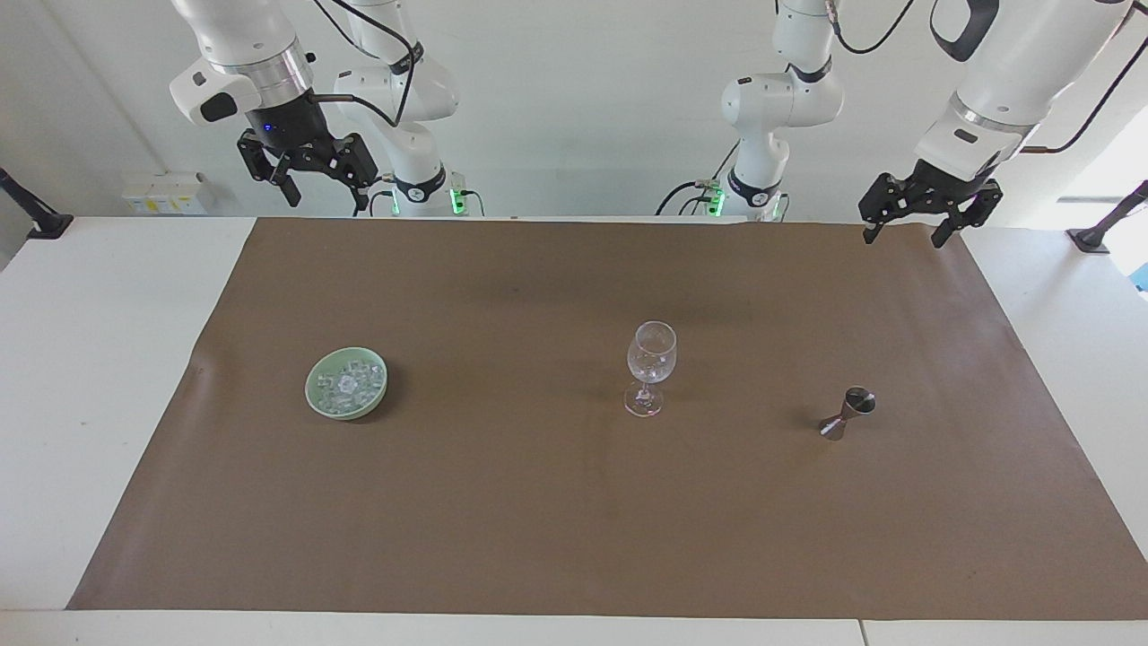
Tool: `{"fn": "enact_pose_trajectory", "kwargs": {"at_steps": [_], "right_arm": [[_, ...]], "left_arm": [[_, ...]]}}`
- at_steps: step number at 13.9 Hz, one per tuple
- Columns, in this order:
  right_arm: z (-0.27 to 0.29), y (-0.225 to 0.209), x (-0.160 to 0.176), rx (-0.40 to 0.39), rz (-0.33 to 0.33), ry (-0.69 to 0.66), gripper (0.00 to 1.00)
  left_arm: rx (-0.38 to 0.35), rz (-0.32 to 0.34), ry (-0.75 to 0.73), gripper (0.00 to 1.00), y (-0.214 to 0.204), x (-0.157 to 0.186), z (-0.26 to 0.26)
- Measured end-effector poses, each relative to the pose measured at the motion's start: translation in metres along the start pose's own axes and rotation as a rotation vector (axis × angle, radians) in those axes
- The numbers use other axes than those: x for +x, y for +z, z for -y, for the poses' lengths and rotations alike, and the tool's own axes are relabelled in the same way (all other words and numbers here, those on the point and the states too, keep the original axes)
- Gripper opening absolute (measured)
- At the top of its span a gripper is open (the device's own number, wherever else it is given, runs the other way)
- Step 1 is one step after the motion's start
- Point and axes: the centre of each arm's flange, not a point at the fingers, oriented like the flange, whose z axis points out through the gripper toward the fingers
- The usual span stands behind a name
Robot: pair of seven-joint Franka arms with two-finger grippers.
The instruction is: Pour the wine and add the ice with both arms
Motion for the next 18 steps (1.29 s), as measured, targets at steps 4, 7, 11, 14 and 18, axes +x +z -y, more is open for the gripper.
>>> {"fn": "enact_pose_trajectory", "kwargs": {"at_steps": [4, 7, 11, 14, 18], "right_arm": [[0.000, 0.000, 0.000, 0.000, 0.000, 0.000, 1.00], [0.000, 0.000, 0.000, 0.000, 0.000, 0.000, 1.00], [0.000, 0.000, 0.000, 0.000, 0.000, 0.000, 1.00], [0.000, 0.000, 0.000, 0.000, 0.000, 0.000, 1.00], [0.000, 0.000, 0.000, 0.000, 0.000, 0.000, 1.00]], "left_arm": [[-0.001, -0.001, 0.001, 1.00, 0.000, 0.000, -0.001], [-0.001, 0.002, 0.000, 1.00, 0.000, 0.000, 0.000], [-0.002, 0.012, -0.004, 1.00, 0.005, -0.002, 0.001], [-0.002, 0.034, -0.045, 1.00, 0.014, -0.008, 0.001], [0.000, 0.045, -0.071, 1.00, 0.025, -0.018, 0.001]]}}
